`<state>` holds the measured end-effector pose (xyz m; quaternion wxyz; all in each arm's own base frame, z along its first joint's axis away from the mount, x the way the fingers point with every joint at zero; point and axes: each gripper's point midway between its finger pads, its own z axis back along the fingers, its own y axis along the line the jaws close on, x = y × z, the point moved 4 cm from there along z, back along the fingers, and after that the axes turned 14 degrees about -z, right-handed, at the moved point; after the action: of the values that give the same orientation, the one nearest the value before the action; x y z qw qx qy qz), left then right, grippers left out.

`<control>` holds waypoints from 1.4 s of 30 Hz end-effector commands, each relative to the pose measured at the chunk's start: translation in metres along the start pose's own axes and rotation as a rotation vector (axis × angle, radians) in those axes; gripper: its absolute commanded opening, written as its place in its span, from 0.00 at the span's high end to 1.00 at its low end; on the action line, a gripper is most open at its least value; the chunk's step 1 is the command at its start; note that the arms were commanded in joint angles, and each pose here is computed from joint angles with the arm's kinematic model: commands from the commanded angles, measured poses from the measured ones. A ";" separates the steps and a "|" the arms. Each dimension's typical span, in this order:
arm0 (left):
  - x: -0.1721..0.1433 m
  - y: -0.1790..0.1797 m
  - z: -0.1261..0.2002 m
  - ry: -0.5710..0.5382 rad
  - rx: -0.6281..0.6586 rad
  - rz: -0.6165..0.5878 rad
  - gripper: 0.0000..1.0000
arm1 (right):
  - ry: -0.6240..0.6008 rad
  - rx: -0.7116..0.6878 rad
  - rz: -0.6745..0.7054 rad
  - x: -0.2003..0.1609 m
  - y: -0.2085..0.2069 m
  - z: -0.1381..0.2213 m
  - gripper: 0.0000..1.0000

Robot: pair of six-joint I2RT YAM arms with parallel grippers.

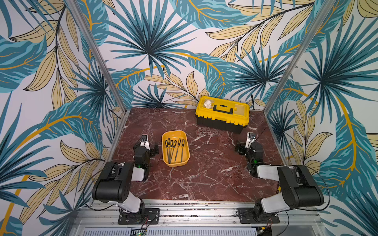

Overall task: Take the file tool out of the storage box
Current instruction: Pick up the file tool from the storage box.

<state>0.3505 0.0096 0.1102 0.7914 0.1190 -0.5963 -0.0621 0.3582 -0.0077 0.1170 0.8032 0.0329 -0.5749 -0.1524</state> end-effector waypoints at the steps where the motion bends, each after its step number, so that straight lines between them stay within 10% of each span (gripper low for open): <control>1: 0.018 0.007 -0.008 -0.052 0.028 -0.002 0.00 | -0.022 0.012 0.009 0.005 0.004 -0.003 0.00; 35: 0.019 0.006 -0.004 -0.077 0.008 -0.010 0.00 | -0.027 0.012 0.008 0.006 0.004 -0.002 0.00; 42: 0.061 0.026 0.033 -0.155 0.078 0.028 0.00 | -0.035 0.020 0.020 0.035 0.012 0.018 0.01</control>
<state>0.3438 0.0125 0.1582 0.7526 0.1263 -0.6444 -0.0490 0.3541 -0.0072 0.1307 0.8017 0.0322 -0.5780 -0.1486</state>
